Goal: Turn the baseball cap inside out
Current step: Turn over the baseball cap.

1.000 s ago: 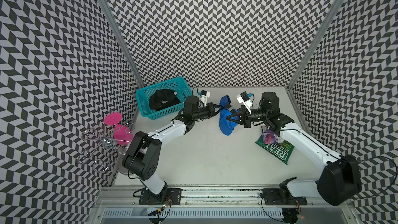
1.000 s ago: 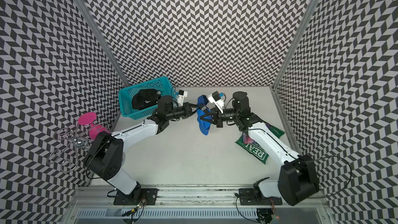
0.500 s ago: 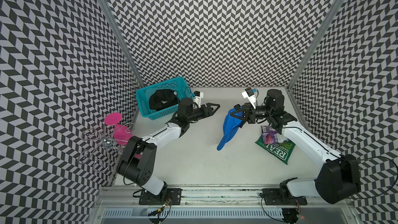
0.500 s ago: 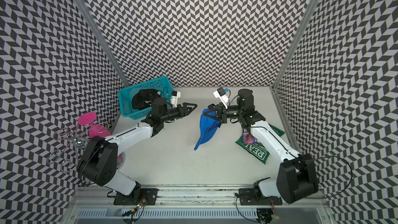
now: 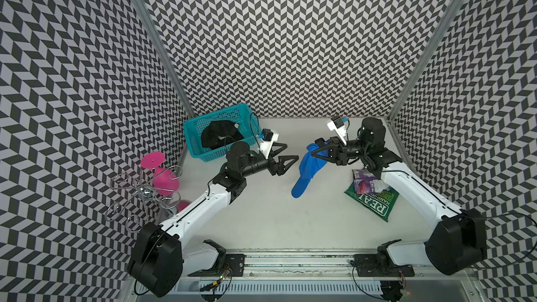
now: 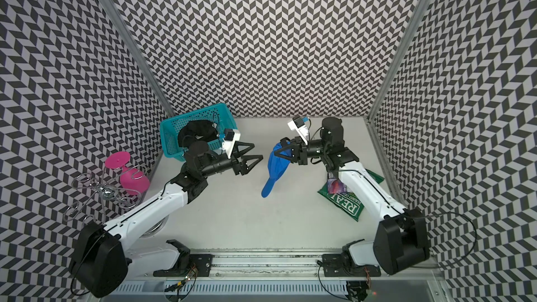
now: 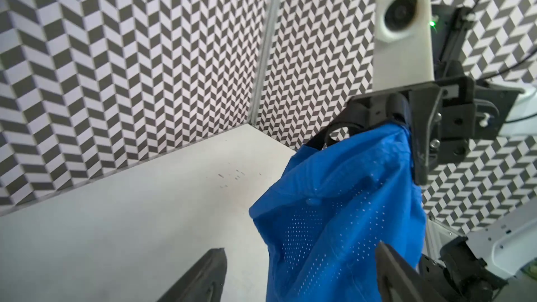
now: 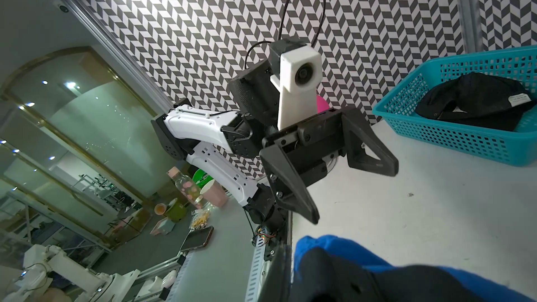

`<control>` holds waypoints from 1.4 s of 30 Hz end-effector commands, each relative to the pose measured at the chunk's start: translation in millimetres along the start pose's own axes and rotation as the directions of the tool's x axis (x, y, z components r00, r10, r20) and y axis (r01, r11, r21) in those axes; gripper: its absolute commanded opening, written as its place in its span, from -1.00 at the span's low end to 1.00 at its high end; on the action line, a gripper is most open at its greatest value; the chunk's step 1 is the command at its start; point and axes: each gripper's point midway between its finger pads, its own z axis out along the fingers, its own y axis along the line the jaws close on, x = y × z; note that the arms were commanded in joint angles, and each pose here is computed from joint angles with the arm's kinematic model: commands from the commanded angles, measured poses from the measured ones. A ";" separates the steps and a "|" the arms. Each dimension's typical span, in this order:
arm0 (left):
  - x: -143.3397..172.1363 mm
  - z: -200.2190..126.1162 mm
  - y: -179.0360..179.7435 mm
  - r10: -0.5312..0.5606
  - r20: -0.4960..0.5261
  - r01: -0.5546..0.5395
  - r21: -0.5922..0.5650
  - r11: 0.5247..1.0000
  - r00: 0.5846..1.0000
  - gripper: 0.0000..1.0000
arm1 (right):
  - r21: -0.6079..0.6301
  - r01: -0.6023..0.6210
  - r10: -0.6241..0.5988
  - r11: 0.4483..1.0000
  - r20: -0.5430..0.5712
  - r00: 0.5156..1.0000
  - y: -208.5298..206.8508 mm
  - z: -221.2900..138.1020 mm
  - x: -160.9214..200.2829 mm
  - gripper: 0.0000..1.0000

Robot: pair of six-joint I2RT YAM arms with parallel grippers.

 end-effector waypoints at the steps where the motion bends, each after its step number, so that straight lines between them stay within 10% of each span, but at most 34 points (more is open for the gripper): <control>1: -20.5 18.0 -21.6 0.175 0.048 -0.180 0.115 0.977 0.983 0.64 | -0.026 0.056 -0.056 0.998 0.008 0.998 17.1 -2.9 -12.5 -0.78; 7: -14.4 52.6 -40.7 0.161 0.041 -0.166 0.273 0.948 0.986 0.48 | -0.020 0.061 -0.061 0.998 0.017 0.998 25.8 -4.9 -16.5 -0.72; 18: 11.7 58.3 -34.0 0.031 -0.034 -0.022 0.229 0.973 0.999 -1.00 | 0.136 -0.020 0.009 0.990 0.081 0.997 -5.7 -25.4 -14.1 -0.58; 42: -1.7 -0.7 11.3 0.259 -0.048 -0.263 -0.243 0.934 0.965 -1.00 | 0.657 -0.349 0.267 0.668 0.227 0.937 -137.2 -87.2 63.2 -0.04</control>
